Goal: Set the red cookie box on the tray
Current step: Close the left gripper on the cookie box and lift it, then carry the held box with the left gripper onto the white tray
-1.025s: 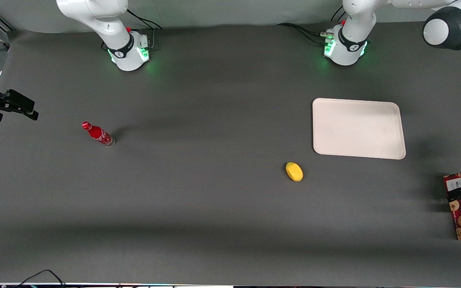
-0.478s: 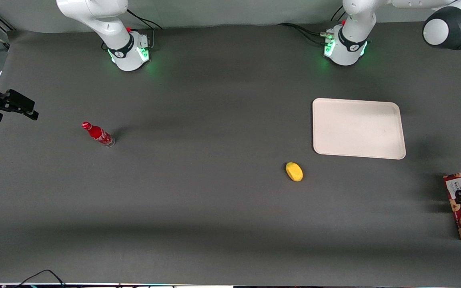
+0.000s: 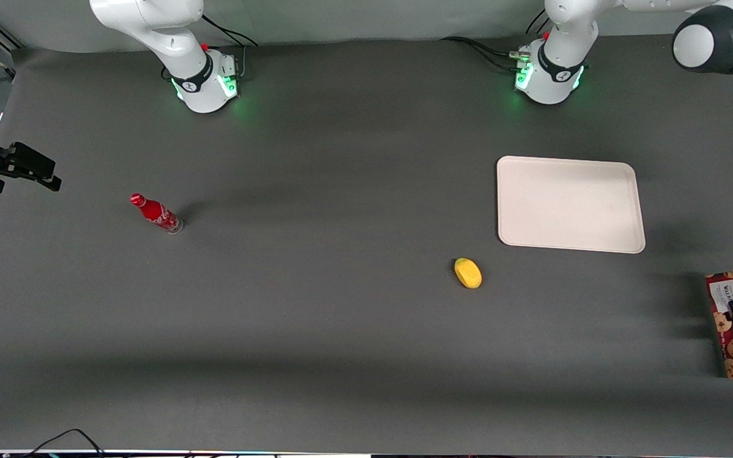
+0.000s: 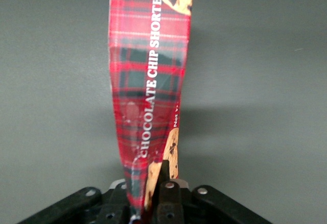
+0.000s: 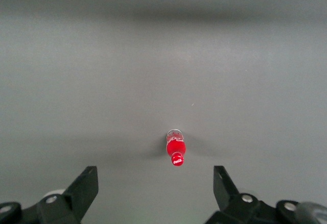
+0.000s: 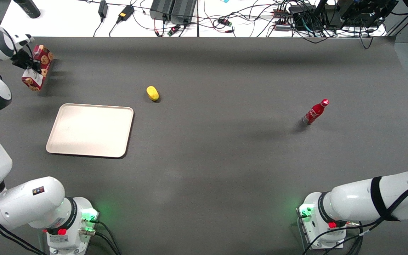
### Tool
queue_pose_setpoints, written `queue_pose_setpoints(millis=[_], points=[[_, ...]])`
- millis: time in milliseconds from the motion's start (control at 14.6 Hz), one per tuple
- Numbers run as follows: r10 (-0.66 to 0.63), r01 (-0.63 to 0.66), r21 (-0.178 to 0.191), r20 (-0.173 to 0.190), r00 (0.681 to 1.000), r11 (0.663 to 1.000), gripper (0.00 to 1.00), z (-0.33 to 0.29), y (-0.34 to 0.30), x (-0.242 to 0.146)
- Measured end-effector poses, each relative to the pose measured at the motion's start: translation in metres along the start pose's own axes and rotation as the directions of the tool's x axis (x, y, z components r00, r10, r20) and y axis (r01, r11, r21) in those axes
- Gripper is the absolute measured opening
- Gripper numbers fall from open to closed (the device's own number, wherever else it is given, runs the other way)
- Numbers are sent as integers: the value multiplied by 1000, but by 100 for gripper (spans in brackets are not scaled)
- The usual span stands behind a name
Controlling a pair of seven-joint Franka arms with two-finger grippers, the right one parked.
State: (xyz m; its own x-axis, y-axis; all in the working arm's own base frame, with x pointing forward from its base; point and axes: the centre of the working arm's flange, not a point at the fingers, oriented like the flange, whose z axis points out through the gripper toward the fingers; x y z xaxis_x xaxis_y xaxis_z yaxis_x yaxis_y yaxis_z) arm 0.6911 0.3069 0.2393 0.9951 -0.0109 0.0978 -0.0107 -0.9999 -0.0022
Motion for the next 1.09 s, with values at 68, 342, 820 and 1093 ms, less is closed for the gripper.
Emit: queue_pose_setpoints(millis=[68, 342, 820, 1093], points=[[-14, 14, -10, 15, 1000, 1000, 14, -19, 8, 4], [-31, 37, -51, 110, 993, 998, 14, -118, 38, -1], [-49, 57, -45, 176, 983, 997, 14, -229, 71, -33], [2, -1, -9, 151, 989, 1000, 14, -176, 100, -52]])
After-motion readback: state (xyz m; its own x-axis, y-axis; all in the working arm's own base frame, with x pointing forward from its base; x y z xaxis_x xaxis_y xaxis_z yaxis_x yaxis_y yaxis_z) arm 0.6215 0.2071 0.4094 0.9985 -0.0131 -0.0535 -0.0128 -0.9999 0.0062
